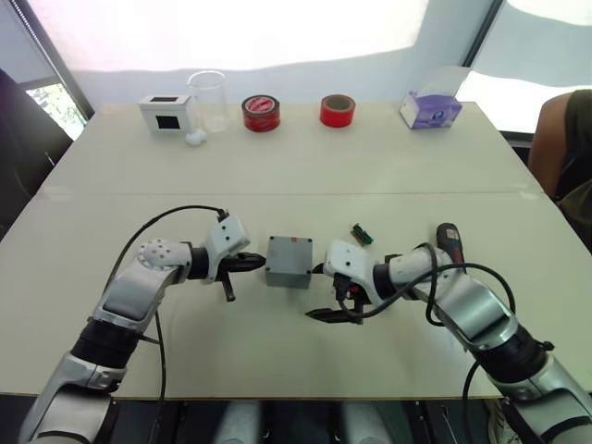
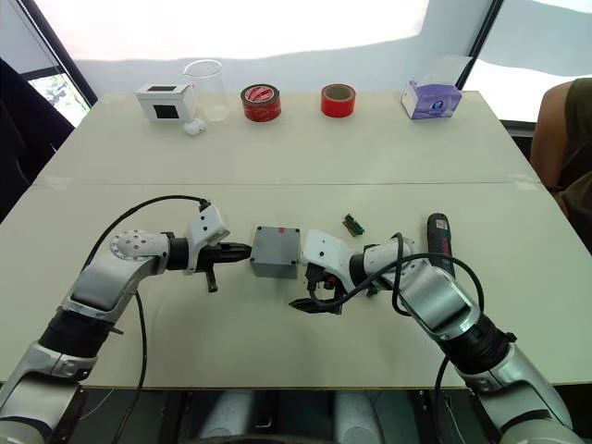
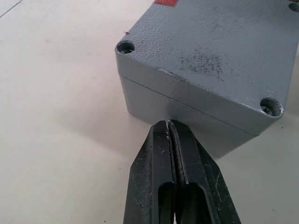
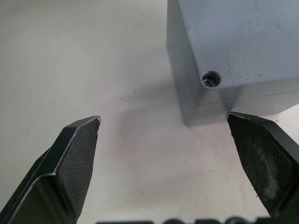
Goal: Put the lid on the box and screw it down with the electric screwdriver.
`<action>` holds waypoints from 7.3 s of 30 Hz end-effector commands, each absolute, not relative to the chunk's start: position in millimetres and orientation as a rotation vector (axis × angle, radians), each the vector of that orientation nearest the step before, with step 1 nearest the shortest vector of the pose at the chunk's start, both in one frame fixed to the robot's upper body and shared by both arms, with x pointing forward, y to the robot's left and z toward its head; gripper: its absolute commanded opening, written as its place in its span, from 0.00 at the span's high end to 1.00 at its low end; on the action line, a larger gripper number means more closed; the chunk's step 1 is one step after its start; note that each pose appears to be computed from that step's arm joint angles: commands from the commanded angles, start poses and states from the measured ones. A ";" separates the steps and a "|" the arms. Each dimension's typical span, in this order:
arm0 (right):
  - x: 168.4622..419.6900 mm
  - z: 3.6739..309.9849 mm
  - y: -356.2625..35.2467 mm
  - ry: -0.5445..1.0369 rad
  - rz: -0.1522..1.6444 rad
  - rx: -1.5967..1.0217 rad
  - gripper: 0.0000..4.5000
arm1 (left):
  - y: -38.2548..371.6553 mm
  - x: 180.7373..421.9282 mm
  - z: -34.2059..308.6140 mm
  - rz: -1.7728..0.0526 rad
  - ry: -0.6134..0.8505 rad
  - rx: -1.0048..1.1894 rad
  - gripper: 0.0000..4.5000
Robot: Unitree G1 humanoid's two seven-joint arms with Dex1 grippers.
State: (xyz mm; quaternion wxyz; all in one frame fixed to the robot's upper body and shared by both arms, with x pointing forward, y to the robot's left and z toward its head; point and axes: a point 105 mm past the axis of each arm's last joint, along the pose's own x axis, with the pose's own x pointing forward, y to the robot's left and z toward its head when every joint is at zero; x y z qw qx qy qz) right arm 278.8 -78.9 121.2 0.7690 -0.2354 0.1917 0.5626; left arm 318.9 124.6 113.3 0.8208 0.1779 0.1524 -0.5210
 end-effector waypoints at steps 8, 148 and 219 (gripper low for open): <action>323.3 175.3 -166.9 0.223 0.806 -0.355 0.01 | 129.4 309.9 206.0 -1.170 0.117 0.183 1.00; 342.5 216.3 -147.2 0.121 0.683 -0.155 0.01 | 99.1 288.8 209.1 -1.313 0.101 0.227 1.00; 306.5 134.9 -308.0 1.104 0.118 -0.114 0.61 | 71.7 281.9 203.9 -1.377 0.040 0.288 1.00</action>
